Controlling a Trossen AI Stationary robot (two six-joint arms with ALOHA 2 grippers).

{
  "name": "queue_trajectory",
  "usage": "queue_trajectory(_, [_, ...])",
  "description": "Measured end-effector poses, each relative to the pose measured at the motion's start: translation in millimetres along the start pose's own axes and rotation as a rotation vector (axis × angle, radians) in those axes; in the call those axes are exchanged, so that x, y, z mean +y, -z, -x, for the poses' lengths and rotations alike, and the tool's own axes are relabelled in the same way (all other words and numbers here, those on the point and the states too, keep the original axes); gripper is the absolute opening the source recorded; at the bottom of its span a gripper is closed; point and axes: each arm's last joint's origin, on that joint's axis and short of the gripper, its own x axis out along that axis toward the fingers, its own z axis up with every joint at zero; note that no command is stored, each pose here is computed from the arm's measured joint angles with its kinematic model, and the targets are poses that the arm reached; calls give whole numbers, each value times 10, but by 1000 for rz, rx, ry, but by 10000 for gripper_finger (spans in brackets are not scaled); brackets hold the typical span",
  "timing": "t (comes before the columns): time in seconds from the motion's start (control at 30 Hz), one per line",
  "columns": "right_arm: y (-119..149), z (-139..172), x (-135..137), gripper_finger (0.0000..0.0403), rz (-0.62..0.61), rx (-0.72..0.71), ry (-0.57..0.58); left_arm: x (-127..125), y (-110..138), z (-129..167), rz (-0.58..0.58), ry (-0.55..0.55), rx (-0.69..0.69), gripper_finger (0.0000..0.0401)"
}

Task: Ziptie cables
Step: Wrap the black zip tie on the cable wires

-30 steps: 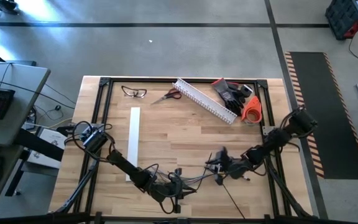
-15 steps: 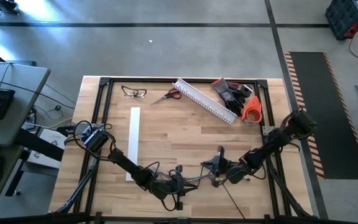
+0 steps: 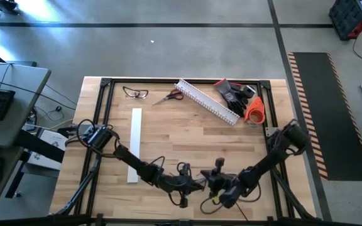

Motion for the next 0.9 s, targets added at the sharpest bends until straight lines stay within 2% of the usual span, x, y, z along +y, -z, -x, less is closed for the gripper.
queue_trajectory(0.23, [-14,172,119,0,117,-16,88,-8,3,-4,30,62,19,0])
queue_trajectory(0.47, [-16,234,157,0,208,-31,89,-16,3,-3,52,90,25,0])
queue_trajectory(0.9, [-52,189,130,0,478,-27,129,-5,0,-11,67,115,34,0])
